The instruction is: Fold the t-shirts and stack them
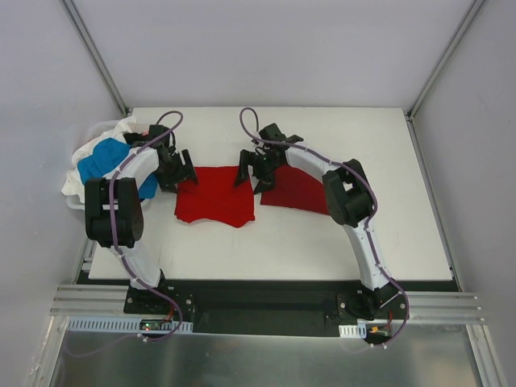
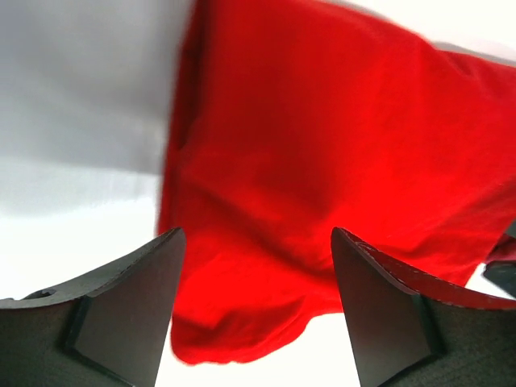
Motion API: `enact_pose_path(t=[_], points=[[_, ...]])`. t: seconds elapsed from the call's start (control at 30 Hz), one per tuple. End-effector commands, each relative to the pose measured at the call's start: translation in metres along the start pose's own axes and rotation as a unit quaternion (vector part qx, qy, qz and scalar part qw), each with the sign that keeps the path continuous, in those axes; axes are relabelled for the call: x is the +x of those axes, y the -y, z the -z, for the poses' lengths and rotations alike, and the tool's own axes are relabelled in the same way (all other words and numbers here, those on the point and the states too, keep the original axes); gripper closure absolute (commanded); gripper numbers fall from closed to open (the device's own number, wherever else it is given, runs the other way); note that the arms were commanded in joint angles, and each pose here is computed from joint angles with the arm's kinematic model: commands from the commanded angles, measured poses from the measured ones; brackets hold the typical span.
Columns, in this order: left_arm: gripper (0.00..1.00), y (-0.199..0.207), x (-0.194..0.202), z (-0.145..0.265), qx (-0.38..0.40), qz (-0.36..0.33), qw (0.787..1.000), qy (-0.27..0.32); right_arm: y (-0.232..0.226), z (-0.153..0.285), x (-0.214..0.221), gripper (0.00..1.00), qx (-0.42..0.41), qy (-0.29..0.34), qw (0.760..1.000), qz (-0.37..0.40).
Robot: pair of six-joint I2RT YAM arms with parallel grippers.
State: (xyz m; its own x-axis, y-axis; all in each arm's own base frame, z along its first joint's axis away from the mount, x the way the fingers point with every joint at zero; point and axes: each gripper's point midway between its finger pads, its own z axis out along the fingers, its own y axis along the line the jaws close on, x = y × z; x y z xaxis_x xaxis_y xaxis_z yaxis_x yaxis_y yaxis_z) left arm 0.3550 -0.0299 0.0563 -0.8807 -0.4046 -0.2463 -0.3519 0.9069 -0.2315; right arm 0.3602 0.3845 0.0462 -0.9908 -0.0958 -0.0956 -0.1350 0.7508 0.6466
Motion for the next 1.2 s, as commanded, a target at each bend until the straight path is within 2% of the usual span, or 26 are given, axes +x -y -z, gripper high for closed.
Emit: enact_pose_path(t=[0.0,0.17,0.37,0.67,0.8,0.93,1.0,1.07,1.17], points=[[0.25,-0.034,0.042,-0.035,-0.039,0.034,0.994,-0.100,0.002,-0.011,0.013,0.10,0.002,-0.016,1.000,0.006],[0.26,-0.029,0.054,-0.042,-0.052,0.022,0.992,-0.116,0.000,-0.021,0.032,0.10,-0.008,-0.031,0.999,-0.003],[0.27,-0.031,0.050,-0.031,-0.068,0.025,0.992,-0.101,-0.025,-0.046,0.049,0.11,-0.030,-0.050,0.998,0.006],[0.27,-0.044,0.050,-0.009,-0.105,0.006,0.990,-0.097,-0.051,-0.058,0.049,0.23,-0.060,-0.048,0.997,0.008],[0.26,-0.066,0.034,0.011,-0.187,-0.014,0.980,-0.060,-0.044,-0.054,0.055,0.22,-0.051,-0.046,0.998,0.009],[0.25,-0.057,0.027,0.016,-0.192,-0.026,0.980,-0.041,-0.032,-0.050,0.054,0.22,-0.025,-0.035,0.999,0.002],[0.25,-0.051,0.028,0.012,-0.192,-0.043,0.979,-0.050,-0.019,-0.046,0.044,0.26,-0.005,-0.021,1.000,-0.014],[0.24,-0.039,0.032,0.008,-0.180,-0.055,0.980,-0.061,-0.011,-0.042,0.039,0.36,0.000,-0.020,0.999,-0.025],[0.24,-0.027,0.039,0.000,-0.162,-0.059,0.982,-0.080,-0.008,-0.033,0.032,0.37,0.023,-0.015,1.000,-0.010]])
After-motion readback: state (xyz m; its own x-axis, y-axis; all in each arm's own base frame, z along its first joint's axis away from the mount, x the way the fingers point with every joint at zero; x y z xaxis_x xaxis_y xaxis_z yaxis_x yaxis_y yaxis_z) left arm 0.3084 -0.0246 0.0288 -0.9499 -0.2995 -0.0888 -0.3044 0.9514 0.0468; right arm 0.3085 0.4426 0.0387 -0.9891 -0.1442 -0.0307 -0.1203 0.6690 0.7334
